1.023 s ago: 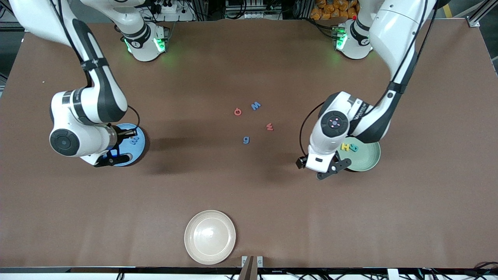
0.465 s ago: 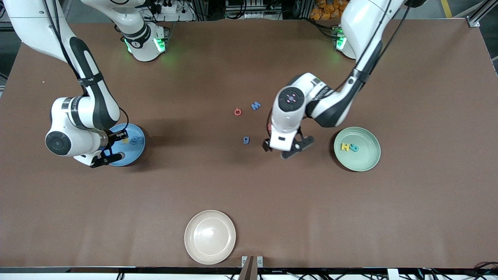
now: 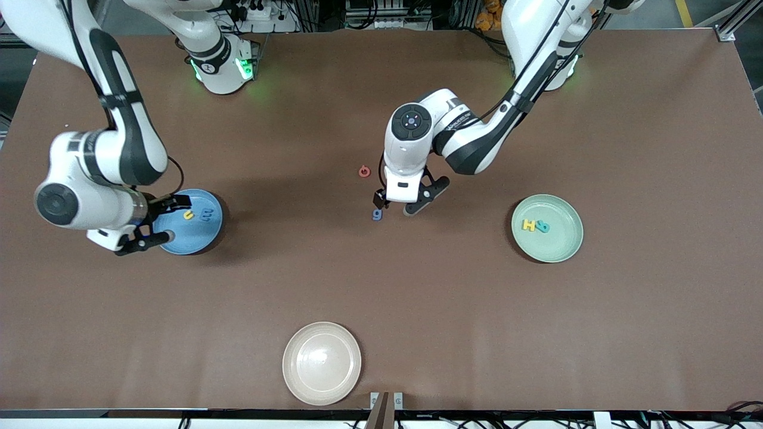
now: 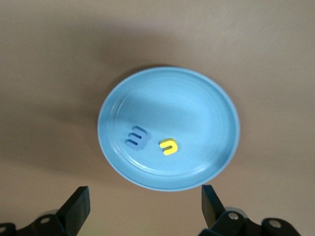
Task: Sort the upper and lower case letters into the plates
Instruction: 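Release the u while the left gripper reaches toward the blue W, then lower the left gripper and grasp the blue W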
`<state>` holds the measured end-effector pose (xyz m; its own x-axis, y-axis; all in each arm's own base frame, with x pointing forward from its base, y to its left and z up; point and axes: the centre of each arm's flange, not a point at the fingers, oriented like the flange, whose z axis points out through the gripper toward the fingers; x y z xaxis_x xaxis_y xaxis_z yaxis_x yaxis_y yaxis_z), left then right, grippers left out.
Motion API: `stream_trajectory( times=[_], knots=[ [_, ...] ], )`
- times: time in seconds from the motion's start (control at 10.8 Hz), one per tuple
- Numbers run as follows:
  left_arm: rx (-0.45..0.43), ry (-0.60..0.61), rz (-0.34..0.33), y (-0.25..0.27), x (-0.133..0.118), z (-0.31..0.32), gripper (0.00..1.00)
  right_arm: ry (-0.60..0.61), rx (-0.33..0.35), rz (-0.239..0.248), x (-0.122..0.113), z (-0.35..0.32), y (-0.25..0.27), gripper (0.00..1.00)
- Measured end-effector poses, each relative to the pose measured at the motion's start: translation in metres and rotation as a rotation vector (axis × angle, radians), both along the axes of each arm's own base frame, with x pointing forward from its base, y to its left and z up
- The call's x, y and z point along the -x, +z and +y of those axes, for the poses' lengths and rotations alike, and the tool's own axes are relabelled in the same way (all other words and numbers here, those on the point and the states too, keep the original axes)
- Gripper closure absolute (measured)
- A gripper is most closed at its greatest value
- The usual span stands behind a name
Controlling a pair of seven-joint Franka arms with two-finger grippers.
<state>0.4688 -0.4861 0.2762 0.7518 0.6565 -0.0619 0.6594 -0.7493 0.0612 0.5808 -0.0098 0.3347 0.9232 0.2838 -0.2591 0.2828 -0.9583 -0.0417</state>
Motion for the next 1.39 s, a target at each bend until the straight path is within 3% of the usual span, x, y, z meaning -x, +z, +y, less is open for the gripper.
stream_trajectory(
  times=[0.46, 0.84, 0.93, 1.21, 1.39],
  knots=[
    [-0.009, 0.094, 0.043, -0.045, 0.047, -0.008, 0.0, 0.0, 0.0, -0.224, 0.0, 0.0, 0.134, 0.0],
    [-0.039, 0.124, 0.088, -0.092, 0.118, -0.017, 0.0, -0.009, 0.003, -0.387, 0.004, -0.004, 0.221, 0.0],
    [-0.053, 0.109, 0.096, -0.101, 0.131, -0.014, 0.0, -0.025, 0.003, -0.408, 0.006, -0.005, 0.235, 0.0],
    [-0.075, 0.091, 0.106, -0.112, 0.159, -0.018, 0.0, -0.14, 0.009, -0.41, 0.012, -0.005, 0.251, 0.0],
    [-0.075, 0.087, 0.102, -0.114, 0.163, -0.018, 0.0, -0.158, 0.007, -0.396, 0.014, -0.003, 0.259, 0.0]
  ],
)
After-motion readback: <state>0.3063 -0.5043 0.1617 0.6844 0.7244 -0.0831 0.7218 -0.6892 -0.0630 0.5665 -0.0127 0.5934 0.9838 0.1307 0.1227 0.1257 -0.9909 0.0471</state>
